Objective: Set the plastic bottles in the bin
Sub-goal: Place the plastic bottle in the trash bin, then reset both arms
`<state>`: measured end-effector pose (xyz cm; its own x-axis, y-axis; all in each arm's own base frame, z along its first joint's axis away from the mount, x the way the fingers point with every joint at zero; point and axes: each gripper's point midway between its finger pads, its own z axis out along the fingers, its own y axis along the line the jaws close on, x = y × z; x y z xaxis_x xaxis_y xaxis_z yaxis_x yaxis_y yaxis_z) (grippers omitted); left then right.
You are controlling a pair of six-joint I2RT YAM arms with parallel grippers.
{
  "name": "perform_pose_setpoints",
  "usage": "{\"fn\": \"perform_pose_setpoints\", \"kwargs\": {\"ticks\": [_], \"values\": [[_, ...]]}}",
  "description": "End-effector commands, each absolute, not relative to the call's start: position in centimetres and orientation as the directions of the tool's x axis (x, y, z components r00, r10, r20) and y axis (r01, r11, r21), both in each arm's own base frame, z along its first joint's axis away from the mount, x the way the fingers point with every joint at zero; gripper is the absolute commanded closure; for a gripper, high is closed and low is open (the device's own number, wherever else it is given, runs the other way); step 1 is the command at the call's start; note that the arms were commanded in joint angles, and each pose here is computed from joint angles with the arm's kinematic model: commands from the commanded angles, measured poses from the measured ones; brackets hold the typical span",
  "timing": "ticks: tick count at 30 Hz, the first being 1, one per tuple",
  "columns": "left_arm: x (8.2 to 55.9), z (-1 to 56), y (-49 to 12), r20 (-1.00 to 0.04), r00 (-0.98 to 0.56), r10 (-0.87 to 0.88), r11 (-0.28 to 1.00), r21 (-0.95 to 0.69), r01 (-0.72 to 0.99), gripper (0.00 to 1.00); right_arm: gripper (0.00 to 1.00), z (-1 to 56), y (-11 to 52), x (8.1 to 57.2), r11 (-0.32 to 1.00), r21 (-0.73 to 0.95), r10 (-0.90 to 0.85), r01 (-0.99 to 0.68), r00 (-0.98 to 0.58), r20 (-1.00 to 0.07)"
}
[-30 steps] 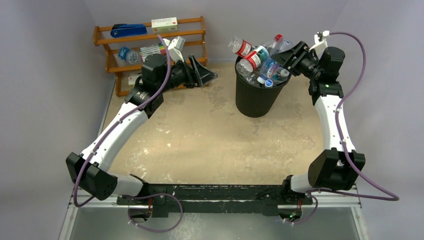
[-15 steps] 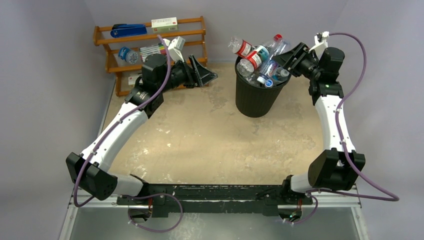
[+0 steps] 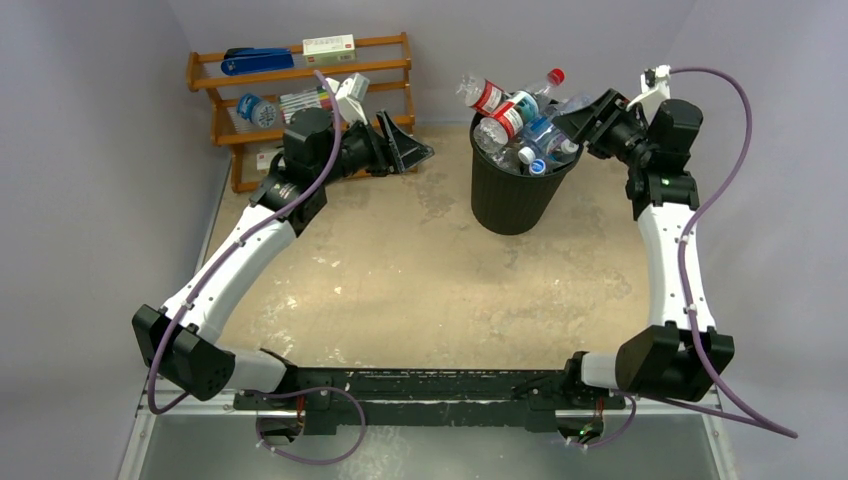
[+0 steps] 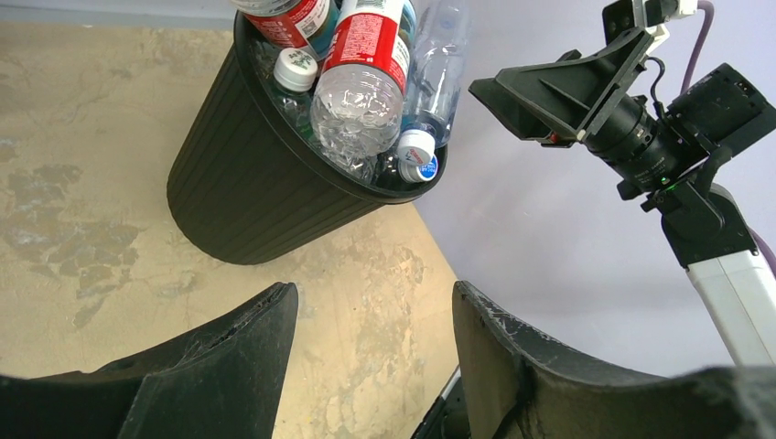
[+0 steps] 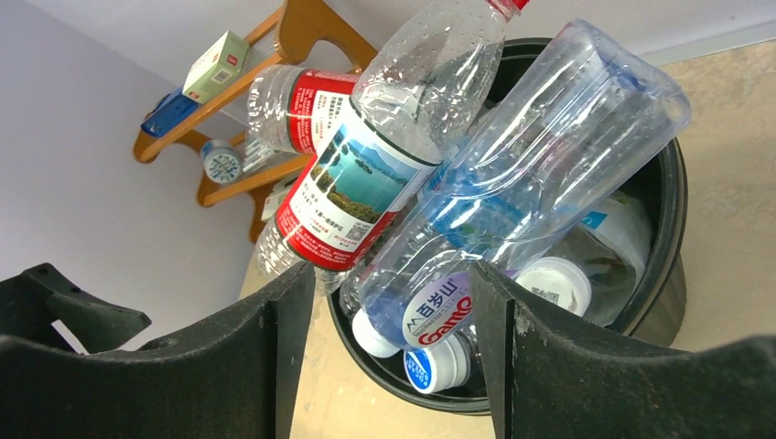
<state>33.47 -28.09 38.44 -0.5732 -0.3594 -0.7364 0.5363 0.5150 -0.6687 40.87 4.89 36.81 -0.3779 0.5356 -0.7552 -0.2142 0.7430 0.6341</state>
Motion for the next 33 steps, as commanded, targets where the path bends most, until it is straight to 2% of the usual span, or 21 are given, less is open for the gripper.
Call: {"fn": "perform_pose_setpoints", "kwargs": {"ticks": [1,3,8,11,12,13,23,33], "values": [[32.9,41.0,-27.4,-0.771,-0.509,-0.383,0.503,-0.636,0.585,0.38,0.34,38.5,4.5,40.4,0.767,0.593,0.51,-0.245,-0.327,-0.796],[32.9,41.1,-27.2,-0.772,-0.509,-0.381,0.51,-0.635,0.581,0.38,0.34,38.7,4.6,40.2,0.766,0.591,0.508,-0.253,-0.325,-0.797],[33.0,40.8,-26.7,-0.781,-0.504,-0.369,0.544,-0.621,0.564,0.36,0.24,39.6,4.7,39.6,0.776,0.567,0.489,-0.276,-0.305,-0.817],[33.3,40.6,-26.2,-0.786,-0.494,-0.371,0.568,-0.613,0.549,0.29,0.13,40.4,5.0,38.9,0.782,0.544,0.467,-0.305,-0.293,-0.834],[33.4,40.5,-26.1,-0.788,-0.493,-0.369,0.578,-0.61,0.542,0.28,0.02,40.8,5.1,38.6,0.783,0.535,0.459,-0.317,-0.286,-0.841],[33.6,40.3,-25.9,-0.791,-0.49,-0.367,0.589,-0.605,0.535,0.28,0.0,41.1,5.3,38.2,0.783,0.525,0.451,-0.333,-0.277,-0.848],[35.8,37.2,-23.0,-0.811,-0.464,-0.356,0.745,-0.546,0.384,0.23,0.0,41.1,5.2,36.3,0.822,0.454,0.389,-0.344,-0.243,-0.889],[36.8,32.7,-19.5,-0.814,-0.442,-0.377,0.846,-0.497,0.194,0.21,0.0,37.9,5.0,35.0,0.842,0.431,0.366,-0.325,-0.242,-0.899]]}}
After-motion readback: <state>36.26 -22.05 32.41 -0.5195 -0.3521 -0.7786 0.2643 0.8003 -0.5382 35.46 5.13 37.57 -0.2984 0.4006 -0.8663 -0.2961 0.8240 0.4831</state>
